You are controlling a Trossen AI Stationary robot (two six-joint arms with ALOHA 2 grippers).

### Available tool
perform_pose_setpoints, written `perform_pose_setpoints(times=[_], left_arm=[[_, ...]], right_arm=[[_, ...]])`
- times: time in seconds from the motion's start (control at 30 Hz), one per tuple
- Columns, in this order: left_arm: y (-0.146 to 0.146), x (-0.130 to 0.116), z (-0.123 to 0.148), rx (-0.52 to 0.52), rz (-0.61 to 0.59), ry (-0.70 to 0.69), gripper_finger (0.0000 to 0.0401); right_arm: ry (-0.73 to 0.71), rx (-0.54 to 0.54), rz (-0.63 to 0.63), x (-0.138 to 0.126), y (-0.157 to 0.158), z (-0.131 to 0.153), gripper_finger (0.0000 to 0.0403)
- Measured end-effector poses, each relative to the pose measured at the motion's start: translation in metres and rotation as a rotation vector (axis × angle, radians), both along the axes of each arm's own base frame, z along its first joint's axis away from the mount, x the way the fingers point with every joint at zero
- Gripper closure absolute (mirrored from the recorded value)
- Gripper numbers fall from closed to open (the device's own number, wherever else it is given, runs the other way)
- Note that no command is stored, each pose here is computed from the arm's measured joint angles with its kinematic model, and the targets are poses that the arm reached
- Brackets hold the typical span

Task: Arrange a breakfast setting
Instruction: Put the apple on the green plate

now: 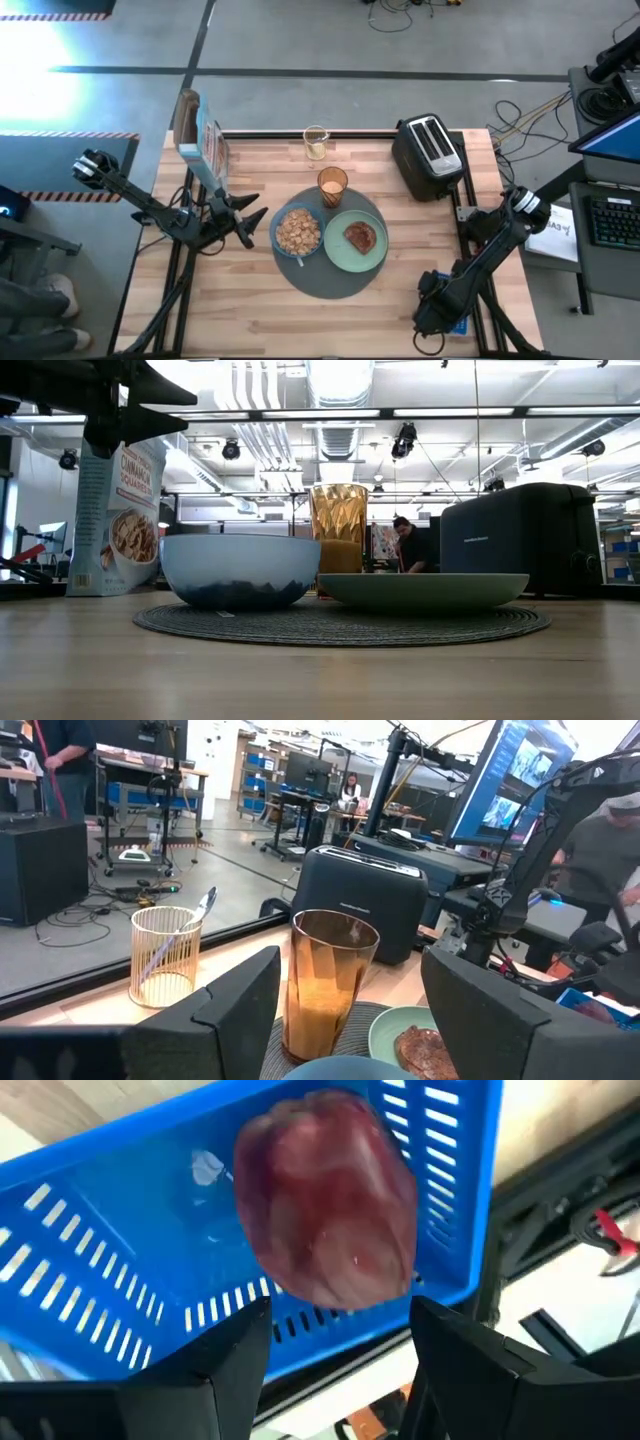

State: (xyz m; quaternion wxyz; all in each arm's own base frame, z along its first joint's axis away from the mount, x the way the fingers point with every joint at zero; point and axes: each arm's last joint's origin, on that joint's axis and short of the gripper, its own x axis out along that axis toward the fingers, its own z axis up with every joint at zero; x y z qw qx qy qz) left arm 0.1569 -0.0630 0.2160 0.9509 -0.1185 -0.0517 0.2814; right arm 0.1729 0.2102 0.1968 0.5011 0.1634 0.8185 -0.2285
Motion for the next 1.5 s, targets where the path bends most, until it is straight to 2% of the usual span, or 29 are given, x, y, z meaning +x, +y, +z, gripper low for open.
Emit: perform_pose_setpoints(times=[0.33,0.6,0.73,0.87,1.03,1.3,1.5], left_arm=[[0.0,0.0,0.0,0.0,-0.006,0.0,0.0174],[0.0,0.0,0.0,-0.003,-0.006,-0.002,0.0174],[0.0,0.0,0.0,-0.003,-0.007,-0.002,0.0174],[0.0,0.0,0.0,-0.003,-0.007,-0.002,0.0174],[0.0,0.0,0.0,-0.003,-0.008,-0.002,0.0174],[0.0,0.0,0.0,-0.003,-0.01,-0.002,0.0174],[-0.001,0.0,0.0,-0.006,-0.018,-0.004,0.0174]], right_arm=[[0.025,0.032,0.166,-0.01,-0.012,-0.026,0.0174],[-0.073,0.122,0.182,-0.006,-0.008,-0.043,0.0174],[-0.051,0.099,0.159,-0.006,-0.008,-0.035,0.0174],[-0.042,0.112,0.147,-0.002,-0.002,-0.012,0.0174],[-0.156,0.09,0.141,0.005,0.002,0.015,0.0174],[-0.147,0.048,0.128,0.003,-0.002,0.01,0.0174],[-0.159,-0.052,0.155,0.001,-0.01,0.006,0.0174]])
